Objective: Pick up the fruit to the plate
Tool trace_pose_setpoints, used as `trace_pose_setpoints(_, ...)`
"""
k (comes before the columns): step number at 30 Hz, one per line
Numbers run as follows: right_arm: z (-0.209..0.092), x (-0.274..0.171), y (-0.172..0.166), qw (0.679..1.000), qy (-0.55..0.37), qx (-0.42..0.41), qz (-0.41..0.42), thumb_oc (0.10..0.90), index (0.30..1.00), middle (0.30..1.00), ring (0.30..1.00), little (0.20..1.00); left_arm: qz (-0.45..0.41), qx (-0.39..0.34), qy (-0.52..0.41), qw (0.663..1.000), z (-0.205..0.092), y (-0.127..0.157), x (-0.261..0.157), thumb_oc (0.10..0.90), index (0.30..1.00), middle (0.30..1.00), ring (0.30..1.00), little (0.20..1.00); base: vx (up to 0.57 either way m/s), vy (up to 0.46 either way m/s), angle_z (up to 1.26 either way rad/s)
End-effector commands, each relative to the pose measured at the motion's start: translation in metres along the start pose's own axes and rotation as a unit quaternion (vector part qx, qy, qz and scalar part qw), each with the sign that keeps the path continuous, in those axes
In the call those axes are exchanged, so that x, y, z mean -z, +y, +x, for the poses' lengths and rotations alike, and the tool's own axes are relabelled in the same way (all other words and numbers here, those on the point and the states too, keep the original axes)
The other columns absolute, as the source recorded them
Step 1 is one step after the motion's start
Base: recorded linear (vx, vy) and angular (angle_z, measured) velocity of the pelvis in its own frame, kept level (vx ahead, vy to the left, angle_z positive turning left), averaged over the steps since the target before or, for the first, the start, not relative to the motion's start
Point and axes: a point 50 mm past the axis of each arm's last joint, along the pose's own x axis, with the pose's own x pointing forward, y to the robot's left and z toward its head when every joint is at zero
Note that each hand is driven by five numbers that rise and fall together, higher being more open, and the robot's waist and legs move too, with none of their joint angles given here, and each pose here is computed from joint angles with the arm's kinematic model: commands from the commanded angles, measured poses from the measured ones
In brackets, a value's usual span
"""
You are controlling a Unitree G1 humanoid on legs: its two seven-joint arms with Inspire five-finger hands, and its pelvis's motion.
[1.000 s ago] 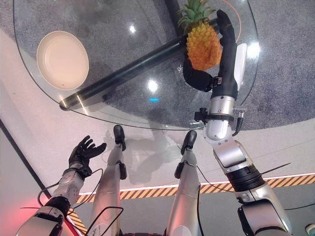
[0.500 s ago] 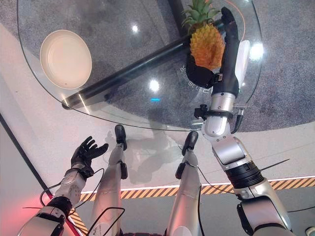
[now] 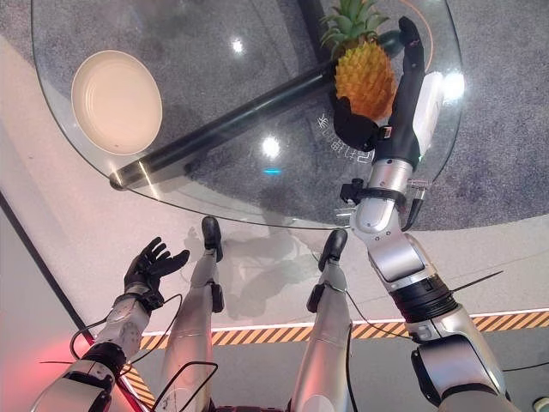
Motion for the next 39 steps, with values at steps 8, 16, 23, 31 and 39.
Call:
trace_pose_setpoints(8,0.021,-0.039,-0.012,0.994,-0.068,0.058,0.066,0.8,0.9,0.9,0.9,0.9,0.033,-0.016,-0.001,0.999,-0.001,0.008,0.001,0.8,0.9,0.9,0.9,0.9,0.0,0.0,0.0)
trace_pose_setpoints(16,0.021,-0.034,-0.006,0.995,-0.045,0.051,0.073,0.8,0.9,0.9,0.9,0.9,0.035,-0.013,0.0,0.999,-0.001,0.005,0.0,0.8,0.9,0.9,0.9,0.9,0.0,0.003,0.04)
trace_pose_setpoints(23,0.022,-0.025,0.0,0.996,-0.016,0.056,0.063,0.8,0.9,0.9,0.9,0.9,0.036,-0.011,0.002,0.999,0.0,0.004,0.0,0.8,0.9,0.9,0.9,0.9,0.0,-0.001,0.02)
trace_pose_setpoints(31,0.029,-0.018,-0.001,0.997,0.004,0.076,0.024,0.8,0.9,0.9,0.9,0.9,0.037,-0.005,0.004,0.999,-0.001,0.0,0.004,0.8,0.9,0.9,0.9,0.9,0.0,0.0,0.0)
trace_pose_setpoints(39,0.036,-0.012,0.0,0.997,0.025,0.075,-0.003,0.8,0.9,0.9,0.9,0.9,0.04,0.0,0.005,0.999,0.0,-0.002,0.002,0.8,0.9,0.9,0.9,0.9,0.0,0.0,0.0)
